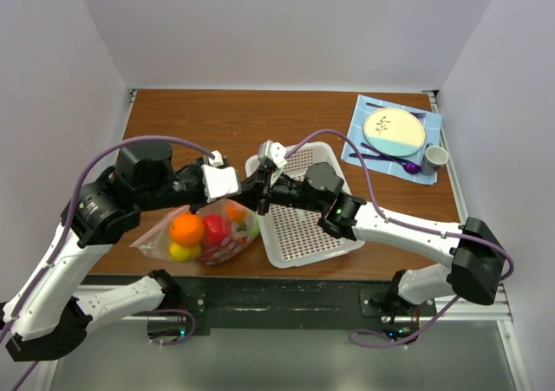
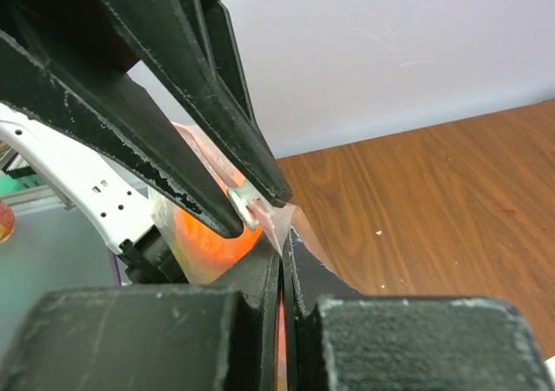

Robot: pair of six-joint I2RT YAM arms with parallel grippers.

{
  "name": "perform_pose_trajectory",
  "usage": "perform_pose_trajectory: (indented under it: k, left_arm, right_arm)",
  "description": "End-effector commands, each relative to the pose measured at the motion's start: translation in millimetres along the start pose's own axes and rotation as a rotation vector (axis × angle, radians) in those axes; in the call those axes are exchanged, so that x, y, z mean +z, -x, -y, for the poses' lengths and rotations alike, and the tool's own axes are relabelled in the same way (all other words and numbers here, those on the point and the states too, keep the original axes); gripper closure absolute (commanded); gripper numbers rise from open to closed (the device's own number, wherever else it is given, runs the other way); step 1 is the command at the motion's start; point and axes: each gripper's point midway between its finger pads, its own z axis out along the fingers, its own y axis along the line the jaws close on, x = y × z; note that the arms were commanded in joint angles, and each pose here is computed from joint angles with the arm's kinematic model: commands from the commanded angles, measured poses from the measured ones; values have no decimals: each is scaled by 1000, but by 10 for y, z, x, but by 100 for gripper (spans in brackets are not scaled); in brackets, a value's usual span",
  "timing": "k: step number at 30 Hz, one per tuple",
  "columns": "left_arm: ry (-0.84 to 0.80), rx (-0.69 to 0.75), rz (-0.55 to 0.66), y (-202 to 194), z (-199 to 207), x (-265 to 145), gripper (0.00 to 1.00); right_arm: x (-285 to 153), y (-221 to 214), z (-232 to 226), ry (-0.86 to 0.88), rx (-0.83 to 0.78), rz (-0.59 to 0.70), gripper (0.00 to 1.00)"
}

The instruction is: Open the zip-top bag and remove the fake food

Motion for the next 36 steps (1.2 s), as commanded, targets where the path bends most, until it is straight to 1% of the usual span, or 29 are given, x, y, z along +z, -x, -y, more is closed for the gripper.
perform_pose_trajectory:
  k: [1,2,3,4,6,14,20,22,26,28,30,32,33,34,36]
  left_arm:
    - [37,-3,41,142,-82,-70,79]
    - [39,-4,41,143,-83,-75,80]
    - [36,-3,36,130,-79,-68,86]
    - [34,-1,28,114,-80,-59,90]
    - [34,-4,11,83,-79,-64,94]
    - [76,1,-32,97,-156,-224,97]
    - [138,11,-121,-101,-177,-438,99]
    - [157,12,-129,-149,-161,-512,99]
    - [188,8,-187,-337,-130,-611,100]
    - [230,18,-221,-447,-148,-693,100]
    - [322,29,-259,-556,-232,-850,100]
    - [369,59,-299,-674,-274,-916,100]
    - [440,69,-319,-737,-330,-1055,100]
    - [452,90,-346,-819,-332,-1066,100]
    - [515,109,-356,-889,-353,-1208,100]
  right_arm:
    - [19,286,-119,43,-19,79,100]
    - [19,297,-116,44,-22,82,100]
    - [23,298,-130,47,-21,81,100]
    - [22,303,-124,45,-21,83,100]
    - [10,313,-111,35,-23,86,100]
    - [-70,359,20,-41,-45,109,100]
    - [-187,435,240,-146,-24,180,100]
    - [-214,434,304,-181,-15,200,100]
    - [-260,395,437,-253,2,221,100]
    - [-296,386,542,-312,3,231,100]
    - [-316,341,609,-345,6,226,100]
    - [-356,326,708,-398,11,233,100]
    - [-361,319,725,-407,12,234,100]
    - [-369,318,751,-420,12,236,100]
    - [-368,270,795,-442,21,227,100]
